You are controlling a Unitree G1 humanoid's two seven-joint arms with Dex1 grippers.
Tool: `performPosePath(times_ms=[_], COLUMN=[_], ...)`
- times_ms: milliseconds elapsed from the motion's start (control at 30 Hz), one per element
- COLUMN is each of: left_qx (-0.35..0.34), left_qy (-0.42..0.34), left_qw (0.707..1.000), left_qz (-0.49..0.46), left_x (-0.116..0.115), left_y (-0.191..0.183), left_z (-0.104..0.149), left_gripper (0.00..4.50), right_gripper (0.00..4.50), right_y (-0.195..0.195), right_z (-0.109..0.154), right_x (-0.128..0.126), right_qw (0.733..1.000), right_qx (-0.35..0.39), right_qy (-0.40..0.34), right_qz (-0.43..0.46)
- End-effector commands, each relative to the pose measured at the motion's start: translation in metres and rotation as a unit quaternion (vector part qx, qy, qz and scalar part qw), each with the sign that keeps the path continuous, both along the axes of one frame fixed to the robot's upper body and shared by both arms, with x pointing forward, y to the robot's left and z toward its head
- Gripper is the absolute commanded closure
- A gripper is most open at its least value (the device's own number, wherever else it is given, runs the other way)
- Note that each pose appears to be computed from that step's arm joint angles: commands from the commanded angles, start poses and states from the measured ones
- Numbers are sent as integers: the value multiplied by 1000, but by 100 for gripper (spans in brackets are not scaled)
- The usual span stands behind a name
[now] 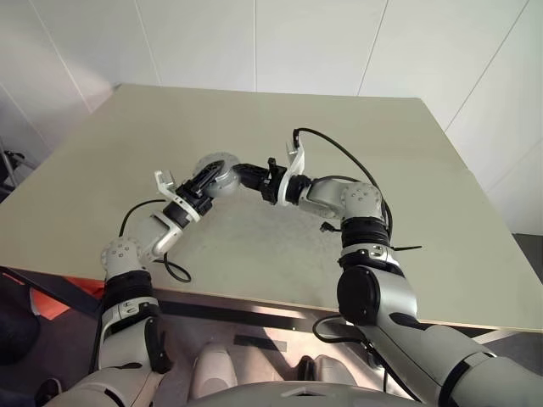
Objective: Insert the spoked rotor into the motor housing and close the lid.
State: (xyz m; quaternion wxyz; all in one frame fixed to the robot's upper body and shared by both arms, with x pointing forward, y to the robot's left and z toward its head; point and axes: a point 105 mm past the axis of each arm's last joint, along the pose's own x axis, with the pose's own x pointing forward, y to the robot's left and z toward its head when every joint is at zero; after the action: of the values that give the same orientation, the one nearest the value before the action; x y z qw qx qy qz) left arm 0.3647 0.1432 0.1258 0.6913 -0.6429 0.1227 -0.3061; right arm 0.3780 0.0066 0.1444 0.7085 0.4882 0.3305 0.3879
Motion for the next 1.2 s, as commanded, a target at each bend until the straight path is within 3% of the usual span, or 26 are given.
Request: performPosePath(times_ms=[33,300,400,600,733,1000,1200], left_qx=[13,18,40,86,114,155,186], left_qy=[-21,-20,-26,54,85,107,127], left_qw=[1000,999,996,958,943,936,926], left_qz=[18,31,74,267,300,297,302], left_x=[3,5,11,34,36,37,33], left_y=[8,11,22,93,111,112,121], left_z=[12,10,8,-19,-32,-43,-53], left_gripper=[225,225,225,225,225,225,43], right_gripper=[299,39,39,39,39,39,35], right_y=[-7,-14,-18,-20,-18,-15,-13], right_z=[13,17,15,14,14,15,12], right_x=[9,19,25,25,24,25,24], right_qw=[999,996,994,992,992,991,992], right_qx=[-11,-28,-38,-48,-52,-57,-60], right_qy=[-34,-61,-67,-79,-84,-88,-85], right_qz=[-21,-60,-83,-86,-84,-81,-76])
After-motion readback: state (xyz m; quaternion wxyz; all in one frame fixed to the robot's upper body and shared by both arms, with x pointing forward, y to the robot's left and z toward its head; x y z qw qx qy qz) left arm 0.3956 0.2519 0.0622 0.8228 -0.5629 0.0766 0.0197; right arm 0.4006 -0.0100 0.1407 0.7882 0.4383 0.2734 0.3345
